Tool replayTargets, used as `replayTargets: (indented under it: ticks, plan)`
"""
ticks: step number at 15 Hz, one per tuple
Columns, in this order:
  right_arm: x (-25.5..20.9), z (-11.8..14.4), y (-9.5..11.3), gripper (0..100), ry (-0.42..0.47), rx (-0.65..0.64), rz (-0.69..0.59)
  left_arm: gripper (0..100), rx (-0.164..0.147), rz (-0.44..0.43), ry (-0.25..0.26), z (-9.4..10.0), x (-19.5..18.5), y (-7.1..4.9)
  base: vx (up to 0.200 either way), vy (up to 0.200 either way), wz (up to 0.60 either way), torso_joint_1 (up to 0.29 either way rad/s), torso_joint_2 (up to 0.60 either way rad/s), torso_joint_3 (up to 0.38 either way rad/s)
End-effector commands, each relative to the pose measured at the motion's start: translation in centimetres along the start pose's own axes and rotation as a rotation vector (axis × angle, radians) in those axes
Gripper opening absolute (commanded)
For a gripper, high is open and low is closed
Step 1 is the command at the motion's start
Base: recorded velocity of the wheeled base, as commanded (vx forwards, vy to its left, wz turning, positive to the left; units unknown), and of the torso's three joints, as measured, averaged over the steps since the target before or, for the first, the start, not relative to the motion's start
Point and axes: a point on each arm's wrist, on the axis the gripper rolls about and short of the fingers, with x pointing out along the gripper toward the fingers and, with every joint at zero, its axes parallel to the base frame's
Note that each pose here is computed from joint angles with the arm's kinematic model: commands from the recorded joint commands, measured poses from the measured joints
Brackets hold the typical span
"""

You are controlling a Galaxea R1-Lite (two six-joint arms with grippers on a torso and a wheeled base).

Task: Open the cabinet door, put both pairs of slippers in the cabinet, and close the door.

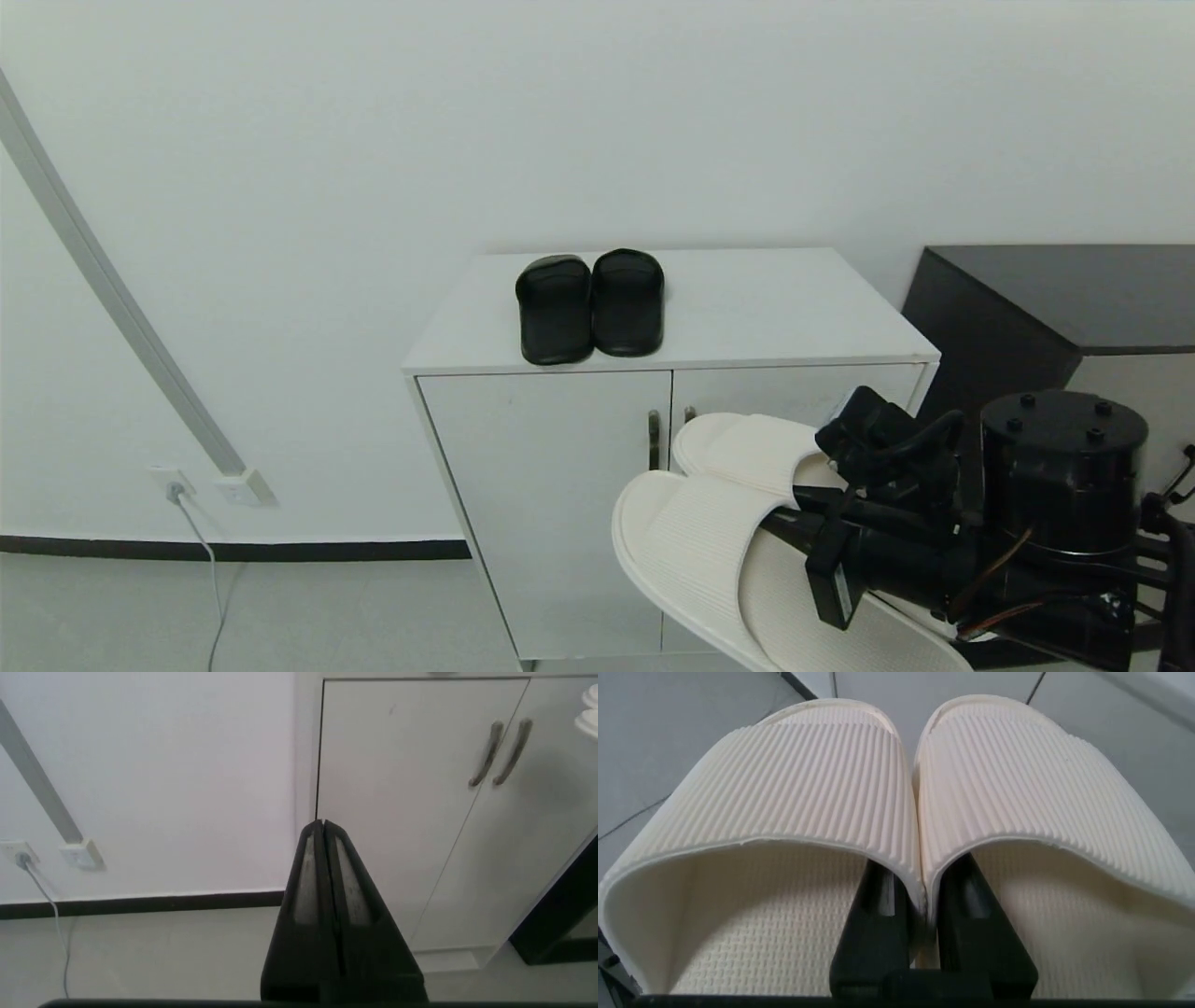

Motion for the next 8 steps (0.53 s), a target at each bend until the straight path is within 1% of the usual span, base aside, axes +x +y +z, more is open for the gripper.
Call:
replayTargets:
  ticks: [1,3,4,8]
  plan:
    - [0.17,-0.17,0.03,0,0.008,0.000,0.002,0,0.002,0.000,0.003,-0.04,0.02,0.00,0.000,0.000,0.00,-0.198,0.53,0.320]
    - [0.17,-0.33,0.05,0,0.014,0.001,0.003,0,0.002,-0.002,0.003,-0.02,0.01,-0.01,0.000,0.000,0.00,-0.208,0.52,0.315]
    - [0.16,-0.38,0.06,0,0.017,0.001,0.005,100,0.002,-0.002,0.003,-0.02,0.01,-0.01,0.000,0.000,0.00,-0.188,0.52,0.334]
    - [0.21,-0.69,0.10,0,0.029,0.001,0.005,100,0.003,0.000,0.003,-0.04,0.02,0.00,0.000,0.000,0.00,-0.177,0.49,0.321]
